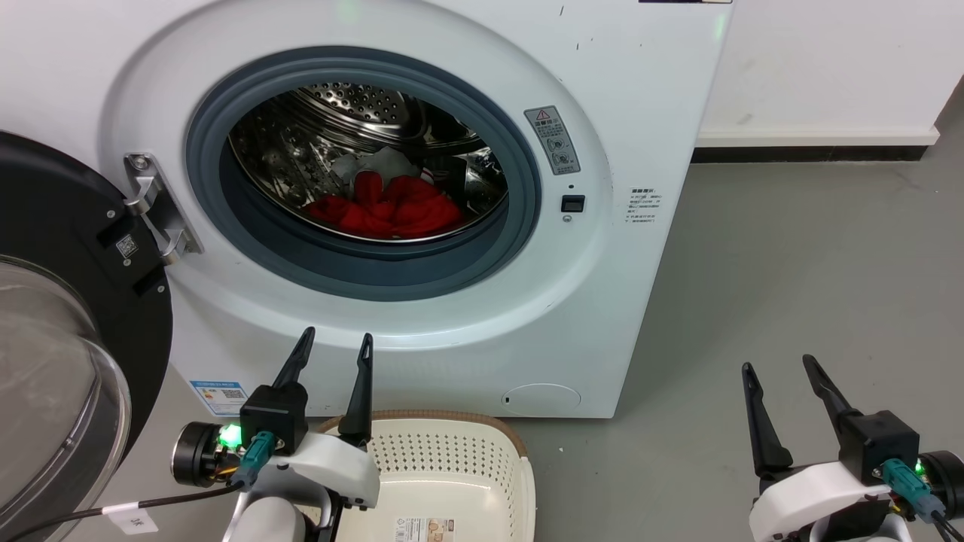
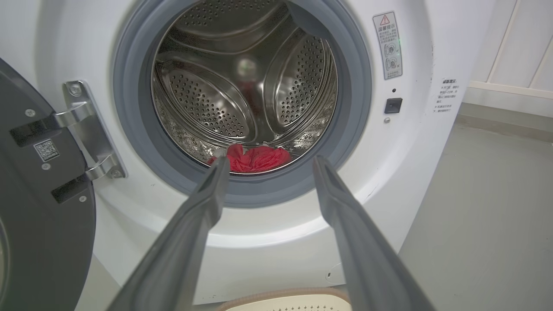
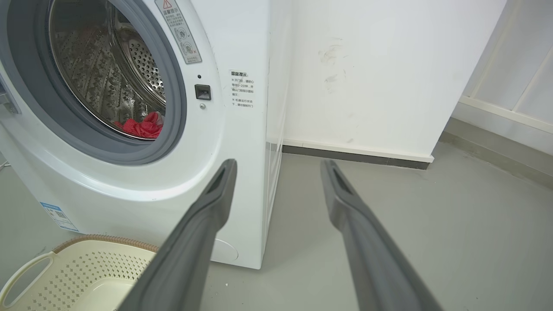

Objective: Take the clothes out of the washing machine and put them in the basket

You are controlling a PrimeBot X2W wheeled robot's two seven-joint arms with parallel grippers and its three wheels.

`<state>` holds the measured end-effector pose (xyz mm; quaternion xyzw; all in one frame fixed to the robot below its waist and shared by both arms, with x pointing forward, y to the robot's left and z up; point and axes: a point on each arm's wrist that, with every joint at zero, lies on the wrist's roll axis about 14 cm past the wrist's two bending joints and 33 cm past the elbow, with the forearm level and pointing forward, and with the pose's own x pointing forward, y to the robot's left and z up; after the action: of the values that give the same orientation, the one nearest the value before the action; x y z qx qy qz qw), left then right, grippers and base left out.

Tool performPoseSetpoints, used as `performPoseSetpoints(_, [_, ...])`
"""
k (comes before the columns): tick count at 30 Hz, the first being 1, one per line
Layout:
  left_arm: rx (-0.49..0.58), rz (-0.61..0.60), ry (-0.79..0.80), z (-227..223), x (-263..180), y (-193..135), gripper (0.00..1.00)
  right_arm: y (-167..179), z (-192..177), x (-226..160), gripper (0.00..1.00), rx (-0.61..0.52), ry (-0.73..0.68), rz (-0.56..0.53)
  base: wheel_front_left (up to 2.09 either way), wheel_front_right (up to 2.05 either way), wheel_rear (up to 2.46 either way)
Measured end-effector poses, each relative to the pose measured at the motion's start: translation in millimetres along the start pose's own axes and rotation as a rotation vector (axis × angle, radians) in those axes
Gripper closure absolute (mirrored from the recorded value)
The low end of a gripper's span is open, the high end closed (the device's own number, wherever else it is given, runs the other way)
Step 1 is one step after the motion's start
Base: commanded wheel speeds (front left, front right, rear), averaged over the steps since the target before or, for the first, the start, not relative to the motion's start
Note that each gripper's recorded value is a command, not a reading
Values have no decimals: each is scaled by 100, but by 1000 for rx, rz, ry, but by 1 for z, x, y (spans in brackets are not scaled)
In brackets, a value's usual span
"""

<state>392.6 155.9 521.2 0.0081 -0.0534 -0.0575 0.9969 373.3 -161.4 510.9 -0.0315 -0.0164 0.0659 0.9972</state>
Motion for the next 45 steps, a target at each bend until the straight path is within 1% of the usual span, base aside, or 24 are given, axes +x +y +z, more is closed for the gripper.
performPoseSetpoints(13, [-2,12,6,-2,2,3,0,-1,-5,0,0,-2,17,-2,0,0,0])
performPoseSetpoints(17, [-22,17,12,-4,8,3,0,0,-7,3,0,-1,25,0,0,0,0])
performPoseSetpoints(22, [-32,13,27,-10,28,4,0,0,-5,15,0,-2,16,7,0,0,0])
performPoseSetpoints(27, [-35,1,48,-19,57,7,0,1,-11,25,0,-1,32,13,0,0,0])
performPoseSetpoints(30, [-35,-11,59,-25,81,8,0,0,-14,34,0,-2,35,13,0,0,0])
performPoseSetpoints(35, [-44,-19,69,-36,126,13,0,-6,-28,46,0,5,68,0,0,0,0])
performPoseSetpoints(45, [-44,-53,227,-97,209,19,0,-21,-68,61,0,26,141,-35,0,0,0])
